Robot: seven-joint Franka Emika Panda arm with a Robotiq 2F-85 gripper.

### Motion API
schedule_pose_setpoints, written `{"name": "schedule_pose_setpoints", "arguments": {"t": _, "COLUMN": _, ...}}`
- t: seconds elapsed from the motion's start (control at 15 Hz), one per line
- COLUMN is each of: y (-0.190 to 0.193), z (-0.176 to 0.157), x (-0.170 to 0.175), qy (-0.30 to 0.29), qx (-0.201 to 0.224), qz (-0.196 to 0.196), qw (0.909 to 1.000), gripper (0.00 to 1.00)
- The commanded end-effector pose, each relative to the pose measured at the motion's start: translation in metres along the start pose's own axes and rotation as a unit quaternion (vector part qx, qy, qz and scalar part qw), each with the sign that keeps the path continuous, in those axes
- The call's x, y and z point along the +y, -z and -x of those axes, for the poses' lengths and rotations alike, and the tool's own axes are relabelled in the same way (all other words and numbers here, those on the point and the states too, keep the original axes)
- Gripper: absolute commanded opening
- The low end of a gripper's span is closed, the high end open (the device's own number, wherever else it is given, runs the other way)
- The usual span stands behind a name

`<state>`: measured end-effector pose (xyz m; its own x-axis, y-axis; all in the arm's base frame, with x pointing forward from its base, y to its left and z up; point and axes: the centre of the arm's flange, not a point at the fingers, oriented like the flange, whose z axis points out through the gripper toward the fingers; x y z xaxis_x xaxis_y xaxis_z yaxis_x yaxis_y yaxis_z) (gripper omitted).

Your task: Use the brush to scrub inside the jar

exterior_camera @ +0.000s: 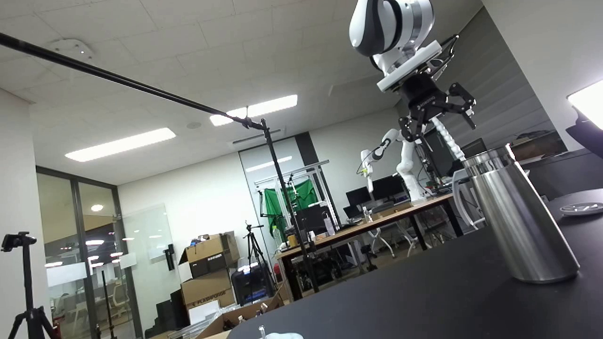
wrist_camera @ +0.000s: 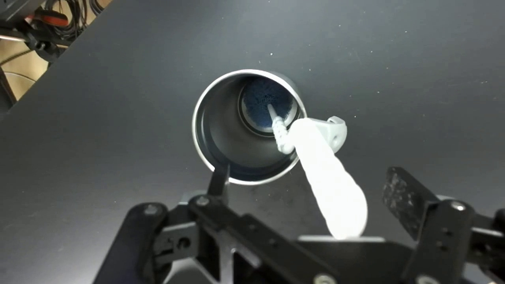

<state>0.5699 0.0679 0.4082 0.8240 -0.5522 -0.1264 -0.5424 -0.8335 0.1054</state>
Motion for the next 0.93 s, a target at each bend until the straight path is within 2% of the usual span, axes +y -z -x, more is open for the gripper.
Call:
{"name": "schedule_pose_setpoints", "arguments": {"t": 0.0, "y": 0.013, "z": 0.014, "x": 0.006, "qy": -0.029, "qx": 0.005, "qz": 0.006, "qw": 0.9996, "gripper": 1.00}}
{"name": "schedule_pose_setpoints", "arguments": {"t": 0.2, "y": 0.020, "z": 0.018, "x": 0.009, "qy": -0.032, "qx": 0.006, "qz": 0.001, "qw": 0.9995, "gripper": 1.00}}
{"name": "schedule_pose_setpoints", "arguments": {"t": 0.27, "y": 0.020, "z": 0.019, "x": 0.010, "qy": -0.034, "qx": 0.009, "qz": -0.001, "qw": 0.9994, "gripper": 0.75}}
{"name": "schedule_pose_setpoints", "arguments": {"t": 0.33, "y": 0.020, "z": 0.019, "x": 0.012, "qy": -0.033, "qx": 0.009, "qz": -0.002, "qw": 0.9994, "gripper": 0.73}}
{"name": "schedule_pose_setpoints", "arguments": {"t": 0.4, "y": 0.020, "z": 0.020, "x": 0.013, "qy": -0.034, "qx": 0.009, "qz": -0.003, "qw": 0.9994, "gripper": 0.67}}
{"name": "schedule_pose_setpoints", "arguments": {"t": 0.87, "y": 0.018, "z": 0.024, "x": 0.024, "qy": -0.021, "qx": 0.008, "qz": -0.014, "qw": 0.9997, "gripper": 0.17}}
